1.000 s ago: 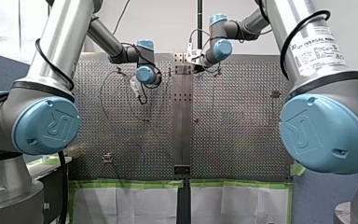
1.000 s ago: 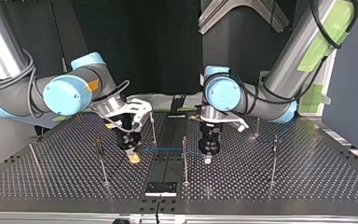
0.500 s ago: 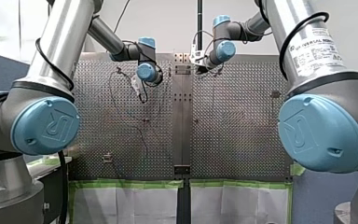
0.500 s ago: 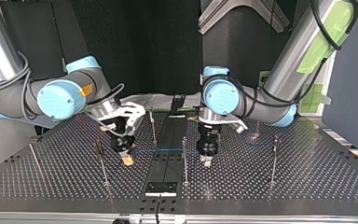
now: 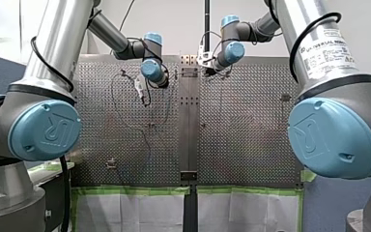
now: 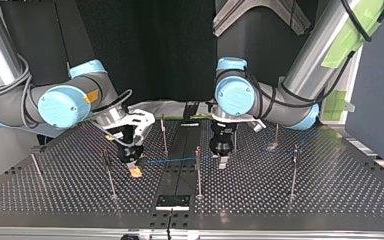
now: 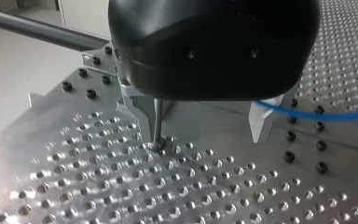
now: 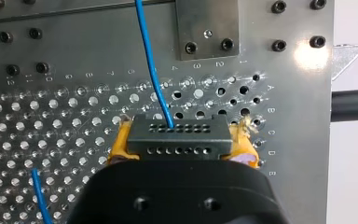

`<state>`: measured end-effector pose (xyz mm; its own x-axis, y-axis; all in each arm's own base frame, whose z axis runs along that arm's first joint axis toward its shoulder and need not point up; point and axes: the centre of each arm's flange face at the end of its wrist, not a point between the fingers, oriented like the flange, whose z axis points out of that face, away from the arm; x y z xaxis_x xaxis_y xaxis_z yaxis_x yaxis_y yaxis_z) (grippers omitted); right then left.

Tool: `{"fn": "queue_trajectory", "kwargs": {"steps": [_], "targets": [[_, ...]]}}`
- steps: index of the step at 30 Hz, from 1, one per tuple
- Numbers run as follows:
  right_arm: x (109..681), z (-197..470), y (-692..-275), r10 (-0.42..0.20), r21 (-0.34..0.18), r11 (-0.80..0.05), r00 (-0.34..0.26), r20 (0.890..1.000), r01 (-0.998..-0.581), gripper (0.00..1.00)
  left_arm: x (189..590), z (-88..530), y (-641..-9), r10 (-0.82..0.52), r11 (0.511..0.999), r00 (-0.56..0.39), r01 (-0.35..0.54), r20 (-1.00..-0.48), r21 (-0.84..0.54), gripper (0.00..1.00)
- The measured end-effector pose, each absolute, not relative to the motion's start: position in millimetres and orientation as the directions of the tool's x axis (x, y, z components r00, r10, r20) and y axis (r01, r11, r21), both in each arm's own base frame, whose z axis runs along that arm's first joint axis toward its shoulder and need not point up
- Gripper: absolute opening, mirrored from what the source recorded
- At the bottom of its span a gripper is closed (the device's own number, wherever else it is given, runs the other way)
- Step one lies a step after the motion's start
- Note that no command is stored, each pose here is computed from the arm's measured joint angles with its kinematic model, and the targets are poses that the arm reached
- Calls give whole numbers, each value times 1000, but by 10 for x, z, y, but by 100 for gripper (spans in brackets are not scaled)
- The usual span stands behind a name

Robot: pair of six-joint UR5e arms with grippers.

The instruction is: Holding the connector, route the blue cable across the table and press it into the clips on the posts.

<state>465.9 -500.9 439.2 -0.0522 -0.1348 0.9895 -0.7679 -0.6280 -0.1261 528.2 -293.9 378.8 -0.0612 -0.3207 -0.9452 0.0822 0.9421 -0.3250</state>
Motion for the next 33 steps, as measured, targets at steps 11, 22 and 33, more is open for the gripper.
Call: {"fn": "queue_trajectory", "kwargs": {"steps": [11, 22, 33], "targets": [[4643, 4450, -4991, -130, -129, -628, -59, 990, -768, 0, 4869, 4084, -3045, -291, 947, -98, 113, -952, -301, 100], [4582, 4581, -4968, -120, -135, -624, -76, 990, -770, 0, 4464, 4268, -3110, -281, 944, -103, 152, -954, -294, 100], [4476, 4754, -4931, -114, -147, -613, -97, 989, -776, 0, 4208, 4466, -3416, -290, 933, -44, 209, -956, -293, 100]]}}
